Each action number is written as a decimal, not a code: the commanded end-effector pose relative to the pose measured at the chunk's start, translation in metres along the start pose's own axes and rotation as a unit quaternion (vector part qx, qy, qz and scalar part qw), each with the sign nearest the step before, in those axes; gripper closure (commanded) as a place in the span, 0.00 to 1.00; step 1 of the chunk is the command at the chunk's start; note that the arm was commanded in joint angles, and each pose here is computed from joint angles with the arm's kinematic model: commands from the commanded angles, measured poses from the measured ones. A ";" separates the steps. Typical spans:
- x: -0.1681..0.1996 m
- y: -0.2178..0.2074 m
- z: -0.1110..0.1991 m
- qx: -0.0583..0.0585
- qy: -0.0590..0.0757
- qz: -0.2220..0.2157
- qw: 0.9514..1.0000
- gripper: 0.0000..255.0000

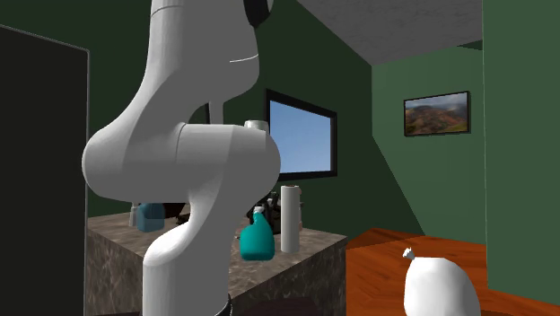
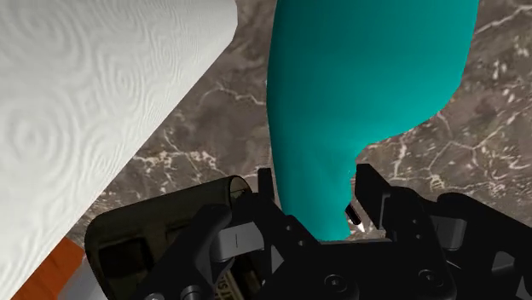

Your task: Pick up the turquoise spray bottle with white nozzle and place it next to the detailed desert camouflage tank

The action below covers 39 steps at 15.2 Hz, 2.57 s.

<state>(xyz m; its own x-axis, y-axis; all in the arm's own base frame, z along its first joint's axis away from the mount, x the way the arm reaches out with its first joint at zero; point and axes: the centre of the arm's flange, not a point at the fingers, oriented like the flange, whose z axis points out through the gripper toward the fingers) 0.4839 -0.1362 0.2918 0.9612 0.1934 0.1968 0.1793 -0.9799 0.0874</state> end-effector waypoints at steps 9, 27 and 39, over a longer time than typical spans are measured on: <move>0.011 0.004 -0.052 0.000 0.000 0.000 1.000 1.00; 0.030 0.013 -0.144 0.000 0.000 0.000 1.000 1.00; 0.056 -0.033 -0.184 0.000 0.000 0.000 1.000 1.00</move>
<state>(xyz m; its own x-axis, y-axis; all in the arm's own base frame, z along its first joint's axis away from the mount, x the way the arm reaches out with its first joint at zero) 0.4932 -0.0964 0.4797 0.9610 0.1948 0.1962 0.1807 -0.9797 0.0873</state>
